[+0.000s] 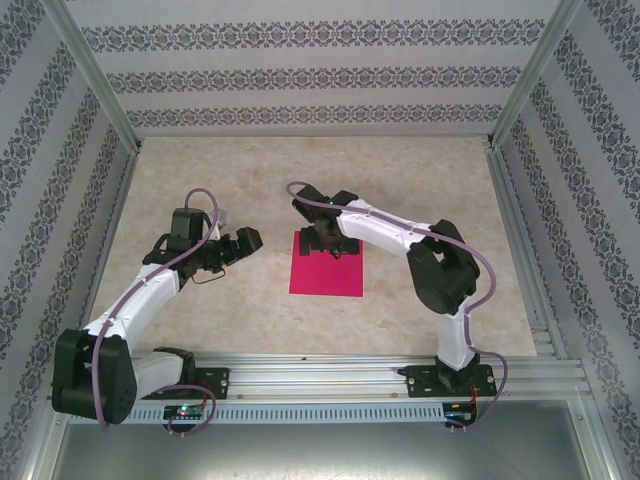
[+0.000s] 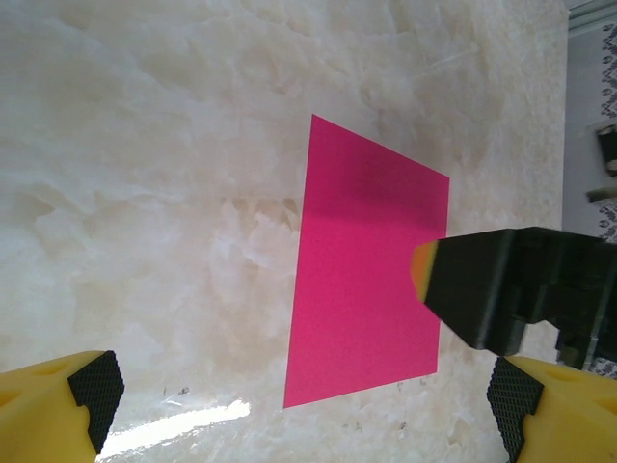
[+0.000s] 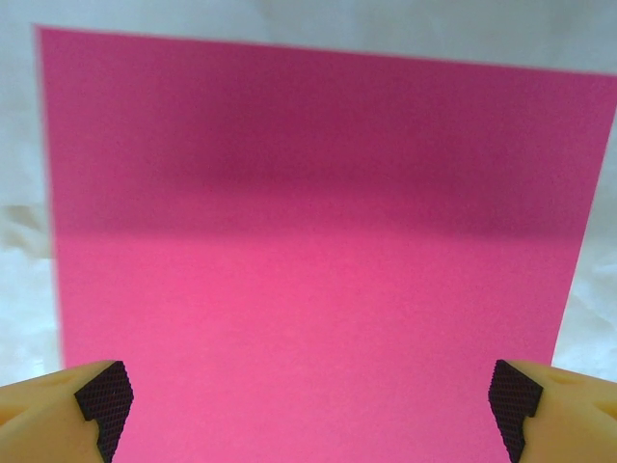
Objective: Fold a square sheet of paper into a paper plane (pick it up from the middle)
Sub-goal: Rotate the square sheet of paper at the center of the table.
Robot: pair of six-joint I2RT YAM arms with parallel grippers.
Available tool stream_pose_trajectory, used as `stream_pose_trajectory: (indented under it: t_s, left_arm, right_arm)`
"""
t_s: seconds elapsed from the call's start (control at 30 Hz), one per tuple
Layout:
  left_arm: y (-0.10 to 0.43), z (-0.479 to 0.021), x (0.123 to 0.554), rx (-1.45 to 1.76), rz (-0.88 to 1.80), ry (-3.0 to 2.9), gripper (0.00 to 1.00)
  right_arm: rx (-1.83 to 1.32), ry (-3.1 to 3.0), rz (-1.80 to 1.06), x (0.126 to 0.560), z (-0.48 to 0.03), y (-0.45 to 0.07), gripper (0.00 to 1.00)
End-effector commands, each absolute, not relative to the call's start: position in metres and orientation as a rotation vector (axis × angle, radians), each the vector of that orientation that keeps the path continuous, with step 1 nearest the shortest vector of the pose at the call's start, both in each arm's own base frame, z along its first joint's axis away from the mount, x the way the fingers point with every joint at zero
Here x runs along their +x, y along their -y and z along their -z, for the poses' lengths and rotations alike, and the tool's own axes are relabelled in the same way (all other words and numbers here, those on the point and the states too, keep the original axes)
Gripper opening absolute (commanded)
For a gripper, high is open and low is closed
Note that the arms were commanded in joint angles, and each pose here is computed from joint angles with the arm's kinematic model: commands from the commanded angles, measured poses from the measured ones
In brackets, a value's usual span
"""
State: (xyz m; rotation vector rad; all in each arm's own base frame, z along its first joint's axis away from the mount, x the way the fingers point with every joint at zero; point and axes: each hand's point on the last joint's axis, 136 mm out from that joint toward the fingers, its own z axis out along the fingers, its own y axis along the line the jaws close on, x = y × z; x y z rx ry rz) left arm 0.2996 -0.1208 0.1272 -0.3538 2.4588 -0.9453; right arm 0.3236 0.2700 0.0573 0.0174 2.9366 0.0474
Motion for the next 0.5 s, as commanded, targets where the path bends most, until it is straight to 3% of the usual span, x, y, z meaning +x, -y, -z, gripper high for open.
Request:
stream_pose_trajectory:
  t_s: [0.0,0.23,0.47]
  left_arm:
    - [0.123,-0.134,0.306,-0.313,0.925,-2.448,1.00]
    - [0.130,-0.139,0.304,-0.256,0.972,-2.447,1.00]
    - [0.130,-0.136,0.301,-0.247,0.966,-2.463,1.00]
  right_arm:
    - [0.047,-2.993,0.005,0.317,-0.046,-0.267,0.98]
    - [0.033,-3.045,0.032,0.314,-0.024,-0.268,0.98]
    - [-0.244,-3.085,0.090,0.300,-0.001,-0.261,0.98]
